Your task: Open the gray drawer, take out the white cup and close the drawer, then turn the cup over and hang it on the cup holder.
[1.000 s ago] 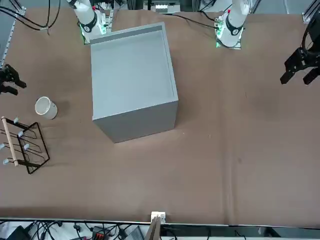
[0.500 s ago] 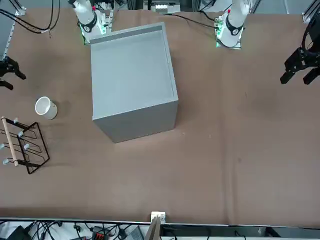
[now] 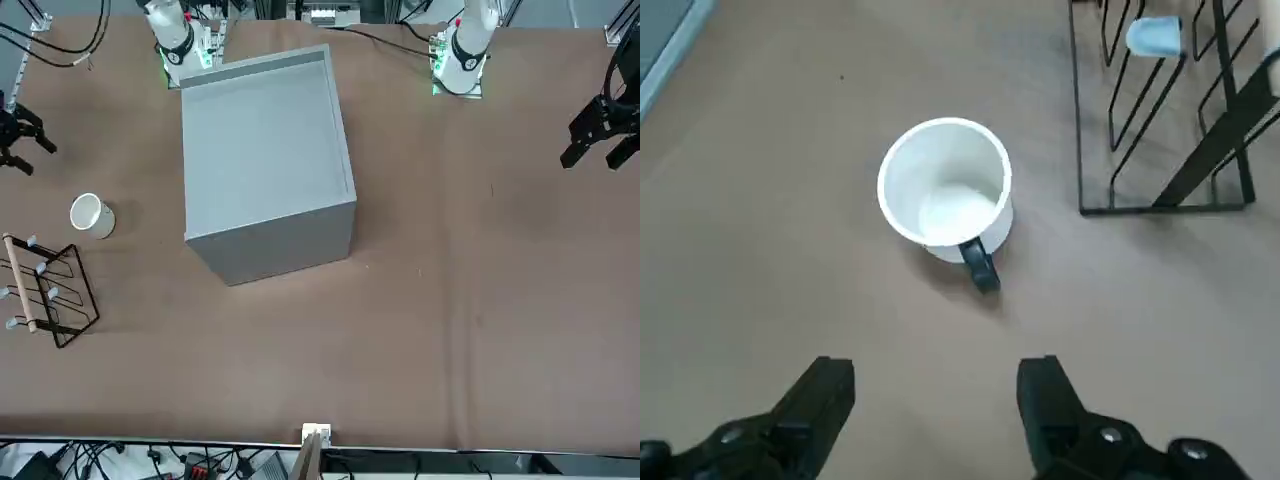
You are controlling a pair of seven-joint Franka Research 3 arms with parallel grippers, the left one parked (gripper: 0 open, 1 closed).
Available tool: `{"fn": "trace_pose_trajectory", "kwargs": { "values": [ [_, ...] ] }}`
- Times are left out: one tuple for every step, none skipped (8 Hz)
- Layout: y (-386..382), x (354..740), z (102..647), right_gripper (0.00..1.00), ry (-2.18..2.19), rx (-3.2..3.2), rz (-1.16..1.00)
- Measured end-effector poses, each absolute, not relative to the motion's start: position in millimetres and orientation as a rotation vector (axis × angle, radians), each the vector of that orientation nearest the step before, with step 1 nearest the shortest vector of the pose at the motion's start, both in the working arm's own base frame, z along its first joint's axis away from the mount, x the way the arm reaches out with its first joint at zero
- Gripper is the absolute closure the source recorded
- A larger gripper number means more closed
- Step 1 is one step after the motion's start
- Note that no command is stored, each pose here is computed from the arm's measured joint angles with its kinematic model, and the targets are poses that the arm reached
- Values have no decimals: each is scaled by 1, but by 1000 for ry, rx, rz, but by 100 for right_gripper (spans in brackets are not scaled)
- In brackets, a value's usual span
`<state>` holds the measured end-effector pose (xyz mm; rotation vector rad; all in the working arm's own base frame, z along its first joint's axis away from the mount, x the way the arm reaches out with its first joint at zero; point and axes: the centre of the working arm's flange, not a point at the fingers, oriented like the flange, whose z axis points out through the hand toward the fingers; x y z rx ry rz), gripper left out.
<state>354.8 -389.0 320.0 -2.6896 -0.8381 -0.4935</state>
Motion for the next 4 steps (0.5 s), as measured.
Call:
{"fn": "trace_pose_trajectory", "kwargs": {
  "values": [
    [-398, 343, 304, 0, -825, -2657, -579],
    [-407, 330, 285, 0, -811, -2624, -666],
    [-414, 319, 267, 0, -833, -2593, -747],
    [-415, 312, 251, 0, -852, -2552, -819]
  ]
}}
